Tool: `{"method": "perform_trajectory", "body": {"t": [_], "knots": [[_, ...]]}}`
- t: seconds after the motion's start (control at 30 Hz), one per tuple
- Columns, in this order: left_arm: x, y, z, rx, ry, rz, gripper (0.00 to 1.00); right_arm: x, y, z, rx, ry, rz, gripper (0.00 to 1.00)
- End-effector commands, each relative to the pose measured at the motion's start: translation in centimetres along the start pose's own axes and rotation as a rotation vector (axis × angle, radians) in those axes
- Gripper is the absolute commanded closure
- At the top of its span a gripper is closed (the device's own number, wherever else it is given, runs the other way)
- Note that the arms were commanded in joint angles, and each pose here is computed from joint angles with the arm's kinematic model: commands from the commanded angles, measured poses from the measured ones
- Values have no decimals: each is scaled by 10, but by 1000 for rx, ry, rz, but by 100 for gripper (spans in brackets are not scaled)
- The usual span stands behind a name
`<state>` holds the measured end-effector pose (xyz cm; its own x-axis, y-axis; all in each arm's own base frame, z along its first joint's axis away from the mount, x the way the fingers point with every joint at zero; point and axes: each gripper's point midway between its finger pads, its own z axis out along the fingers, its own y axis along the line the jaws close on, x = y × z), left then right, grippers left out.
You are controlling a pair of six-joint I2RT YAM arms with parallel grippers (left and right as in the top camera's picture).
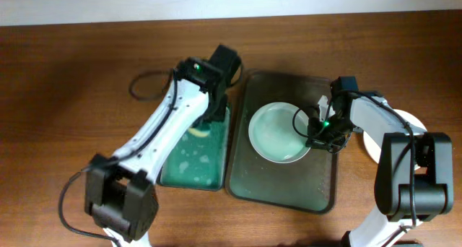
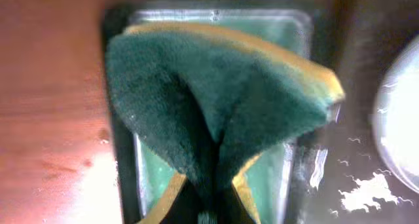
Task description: Clean dirty plates on tray and stack at the side
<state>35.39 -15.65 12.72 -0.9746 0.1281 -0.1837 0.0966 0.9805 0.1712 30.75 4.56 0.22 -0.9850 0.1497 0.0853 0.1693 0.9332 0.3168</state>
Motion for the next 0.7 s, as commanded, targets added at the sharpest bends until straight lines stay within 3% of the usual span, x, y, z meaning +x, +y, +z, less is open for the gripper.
{"method": "perform_trajectory", "body": {"t": [0.0,0.07,0.2,0.33,0.4,0.5,0.63,0.67], "knots": [[39,-8,71,119,134,-68,100,6,-14,7,58,28,0,92],[46,-6,87,157,151,-101,98,4,-14,7,57,20,-2,92],[37,-2,76,185,126,-105,82,-3,-12,4,53,-14,-13,95],[23,0,47,222,42,-115,50,-4,-3,-24,47,-81,-33,95],[20,2,32,235,5,-119,41,-4,-5,-42,90,-132,-31,95],[18,7,7,254,-51,-126,21,1,-20,-97,300,-298,11,96],[18,11,-8,267,-89,-130,0,9,-11,-152,428,-511,20,96],[18,11,-8,268,-88,-130,0,11,-7,-160,448,-551,18,96]]}}
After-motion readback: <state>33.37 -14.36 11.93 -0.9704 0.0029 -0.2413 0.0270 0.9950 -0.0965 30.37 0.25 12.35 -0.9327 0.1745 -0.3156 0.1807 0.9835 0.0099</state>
